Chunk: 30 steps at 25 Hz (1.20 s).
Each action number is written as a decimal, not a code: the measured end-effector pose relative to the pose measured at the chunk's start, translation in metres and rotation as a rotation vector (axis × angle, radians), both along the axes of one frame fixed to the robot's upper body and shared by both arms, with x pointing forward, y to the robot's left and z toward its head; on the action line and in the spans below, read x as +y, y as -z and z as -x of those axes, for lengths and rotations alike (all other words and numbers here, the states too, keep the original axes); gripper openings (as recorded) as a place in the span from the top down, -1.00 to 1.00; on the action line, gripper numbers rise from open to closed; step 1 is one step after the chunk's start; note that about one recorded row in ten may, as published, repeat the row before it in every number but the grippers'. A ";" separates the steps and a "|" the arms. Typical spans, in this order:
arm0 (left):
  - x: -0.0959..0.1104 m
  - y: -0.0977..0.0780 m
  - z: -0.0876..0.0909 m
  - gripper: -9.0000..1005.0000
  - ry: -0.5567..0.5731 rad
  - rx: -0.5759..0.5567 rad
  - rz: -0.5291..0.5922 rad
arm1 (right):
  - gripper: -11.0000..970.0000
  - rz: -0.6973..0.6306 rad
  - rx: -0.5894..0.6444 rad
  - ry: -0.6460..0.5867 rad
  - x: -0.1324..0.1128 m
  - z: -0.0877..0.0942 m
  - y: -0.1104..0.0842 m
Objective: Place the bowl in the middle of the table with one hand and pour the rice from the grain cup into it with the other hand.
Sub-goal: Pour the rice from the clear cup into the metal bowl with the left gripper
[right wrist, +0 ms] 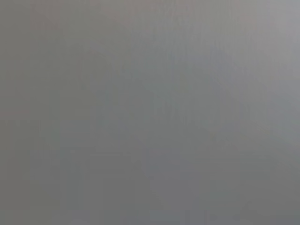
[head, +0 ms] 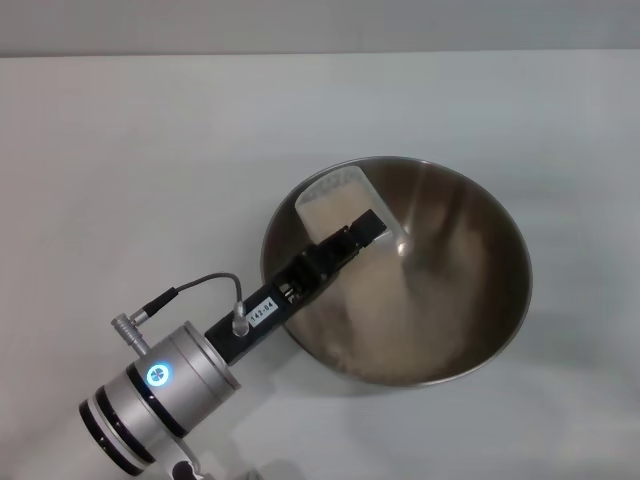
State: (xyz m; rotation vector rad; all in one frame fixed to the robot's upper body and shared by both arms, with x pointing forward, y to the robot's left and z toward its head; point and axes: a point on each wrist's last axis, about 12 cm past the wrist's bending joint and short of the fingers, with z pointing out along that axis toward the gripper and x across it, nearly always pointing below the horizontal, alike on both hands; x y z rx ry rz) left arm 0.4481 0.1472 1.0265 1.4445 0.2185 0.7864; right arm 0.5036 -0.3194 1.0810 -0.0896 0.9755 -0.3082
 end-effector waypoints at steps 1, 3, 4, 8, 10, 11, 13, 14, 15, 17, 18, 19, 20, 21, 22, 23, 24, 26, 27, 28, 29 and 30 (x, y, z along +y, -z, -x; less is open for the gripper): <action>0.000 0.000 0.000 0.90 -0.005 -0.023 -0.021 | 0.06 0.000 0.000 -0.001 0.000 -0.001 0.000; 0.000 0.001 0.000 0.90 -0.012 -0.065 -0.056 | 0.06 0.001 -0.001 -0.004 0.001 -0.002 -0.001; 0.000 0.001 0.000 0.90 -0.015 -0.087 -0.073 | 0.06 0.001 -0.002 -0.004 0.001 -0.003 -0.001; -0.003 -0.001 0.001 0.90 -0.028 -0.173 -0.121 | 0.06 0.002 -0.003 -0.006 0.001 -0.005 -0.003; -0.005 -0.003 0.000 0.90 -0.034 -0.205 -0.130 | 0.06 0.000 0.000 0.000 0.000 -0.007 -0.003; -0.006 -0.004 0.000 0.90 -0.036 -0.216 -0.132 | 0.06 -0.002 0.003 0.004 0.000 -0.007 -0.003; -0.007 -0.005 0.000 0.89 -0.038 -0.225 -0.131 | 0.06 -0.003 0.005 0.007 -0.001 -0.009 -0.003; -0.007 -0.005 0.000 0.89 -0.039 -0.227 -0.130 | 0.06 -0.003 0.005 0.008 -0.001 -0.010 -0.004; -0.007 -0.006 -0.001 0.89 -0.041 -0.228 -0.128 | 0.06 -0.003 0.005 0.007 -0.001 -0.010 -0.004; -0.007 -0.006 -0.002 0.89 -0.042 -0.229 -0.127 | 0.06 -0.002 0.005 0.007 -0.001 -0.010 -0.004; -0.008 -0.006 -0.001 0.89 -0.036 -0.223 -0.129 | 0.06 -0.002 0.004 0.008 -0.001 -0.011 -0.004; -0.010 -0.003 0.003 0.89 -0.013 -0.210 -0.140 | 0.06 -0.002 0.001 0.008 -0.001 -0.010 -0.004; -0.010 -0.003 0.003 0.89 -0.013 -0.210 -0.140 | 0.06 -0.002 0.001 0.008 -0.001 -0.010 -0.004; -0.010 -0.002 0.003 0.89 -0.010 -0.207 -0.142 | 0.06 -0.002 0.000 0.008 -0.001 -0.010 -0.005; -0.010 -0.003 0.001 0.89 -0.017 -0.207 -0.141 | 0.06 -0.002 -0.001 0.008 -0.001 -0.010 -0.005; -0.009 -0.005 -0.004 0.89 -0.040 -0.211 -0.137 | 0.06 -0.002 -0.001 0.008 -0.001 -0.010 -0.005; -0.006 -0.006 -0.008 0.89 -0.061 -0.211 -0.133 | 0.06 -0.001 -0.002 0.008 -0.002 -0.010 -0.005; -0.007 -0.006 -0.008 0.88 -0.055 -0.205 -0.133 | 0.06 0.000 -0.003 0.008 -0.002 -0.010 -0.005; -0.006 -0.005 -0.007 0.88 -0.051 -0.197 -0.131 | 0.06 0.001 -0.003 0.007 -0.002 -0.011 -0.005; -0.007 -0.005 -0.006 0.88 -0.042 -0.186 -0.126 | 0.06 0.001 -0.003 0.005 -0.002 -0.011 -0.005; -0.007 -0.005 -0.006 0.88 -0.042 -0.170 -0.111 | 0.06 -0.001 -0.004 0.004 -0.002 -0.011 -0.006; -0.008 -0.006 -0.006 0.88 -0.045 -0.150 -0.087 | 0.06 -0.001 -0.004 0.004 -0.002 -0.011 -0.006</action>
